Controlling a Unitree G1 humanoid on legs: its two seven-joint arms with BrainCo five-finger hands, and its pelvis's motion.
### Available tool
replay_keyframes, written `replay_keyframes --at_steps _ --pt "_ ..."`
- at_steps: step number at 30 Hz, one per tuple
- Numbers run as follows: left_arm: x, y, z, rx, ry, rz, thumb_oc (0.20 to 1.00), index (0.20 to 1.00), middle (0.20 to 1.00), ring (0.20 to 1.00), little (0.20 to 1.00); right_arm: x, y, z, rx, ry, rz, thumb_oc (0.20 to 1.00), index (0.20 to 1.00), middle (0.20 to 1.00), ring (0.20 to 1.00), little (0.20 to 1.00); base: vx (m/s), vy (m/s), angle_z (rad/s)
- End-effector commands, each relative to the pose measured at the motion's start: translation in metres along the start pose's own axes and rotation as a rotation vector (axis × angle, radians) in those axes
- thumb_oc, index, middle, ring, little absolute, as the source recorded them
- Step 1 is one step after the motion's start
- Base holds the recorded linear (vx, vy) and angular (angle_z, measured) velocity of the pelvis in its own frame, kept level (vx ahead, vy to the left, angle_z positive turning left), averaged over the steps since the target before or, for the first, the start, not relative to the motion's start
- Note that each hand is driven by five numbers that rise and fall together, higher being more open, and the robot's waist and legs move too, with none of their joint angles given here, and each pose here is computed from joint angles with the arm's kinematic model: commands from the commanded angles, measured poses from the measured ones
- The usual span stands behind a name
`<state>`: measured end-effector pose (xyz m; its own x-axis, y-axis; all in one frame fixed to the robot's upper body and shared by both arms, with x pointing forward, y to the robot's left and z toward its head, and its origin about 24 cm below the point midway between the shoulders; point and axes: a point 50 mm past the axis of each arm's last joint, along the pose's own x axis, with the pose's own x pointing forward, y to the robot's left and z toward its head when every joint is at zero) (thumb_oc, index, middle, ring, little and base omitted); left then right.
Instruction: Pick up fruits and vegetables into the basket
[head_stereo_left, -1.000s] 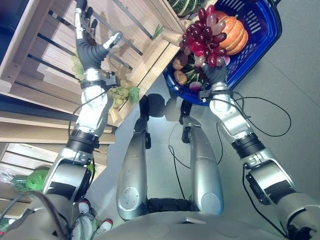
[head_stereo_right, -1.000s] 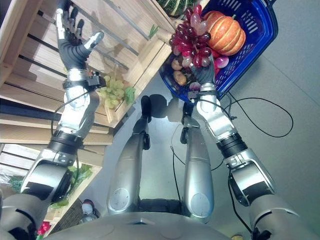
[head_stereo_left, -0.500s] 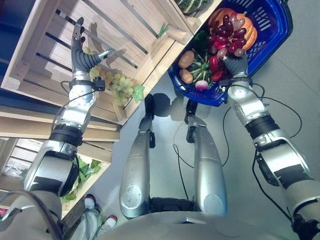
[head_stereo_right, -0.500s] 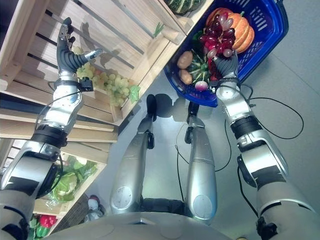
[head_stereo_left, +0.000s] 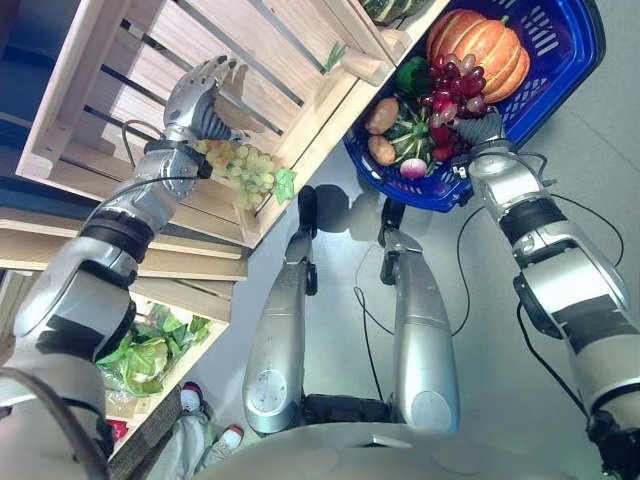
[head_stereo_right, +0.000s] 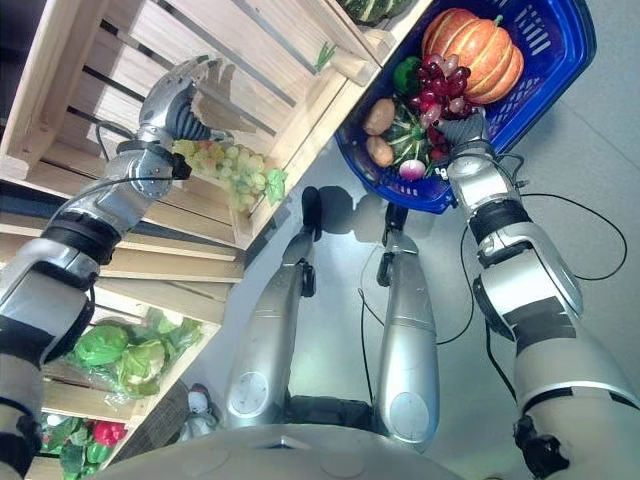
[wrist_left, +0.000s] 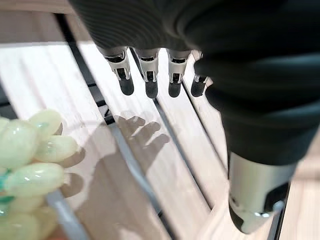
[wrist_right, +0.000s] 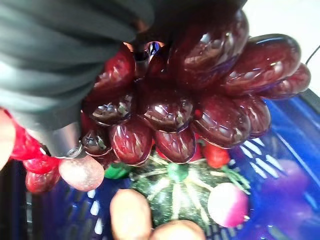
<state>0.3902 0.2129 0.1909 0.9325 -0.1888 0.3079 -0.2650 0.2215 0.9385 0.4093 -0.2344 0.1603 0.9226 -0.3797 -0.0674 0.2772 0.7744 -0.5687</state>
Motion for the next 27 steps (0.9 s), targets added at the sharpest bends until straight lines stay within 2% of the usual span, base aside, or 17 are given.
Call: replay_keyframes --at_steps 1,3,27 --pt "0.004 0.0 -0.003 0.075 0.008 -0.038 1.0 1.0 1.0 1.0 1.0 0.005 -0.025 0.009 -0.073 -0.015 -0.063 0.203 0.203 0.203 0.203 0.203 0.0 0.0 0.0" --pt "0.006 -0.003 -0.002 0.109 -0.001 -0.078 1.0 1.0 1.0 1.0 1.0 0.006 -0.026 0.008 -0.077 0.006 -0.072 1.0 1.0 1.0 1.0 1.0 0.0 0.0 0.0" --pt "-0.029 -0.077 -0.016 0.25 0.053 -0.471 1.0 1.0 1.0 1.0 1.0 0.0 -0.02 0.025 0.082 -0.148 -0.235 1.0 1.0 1.0 1.0 1.0 0.0 0.0 0.0"
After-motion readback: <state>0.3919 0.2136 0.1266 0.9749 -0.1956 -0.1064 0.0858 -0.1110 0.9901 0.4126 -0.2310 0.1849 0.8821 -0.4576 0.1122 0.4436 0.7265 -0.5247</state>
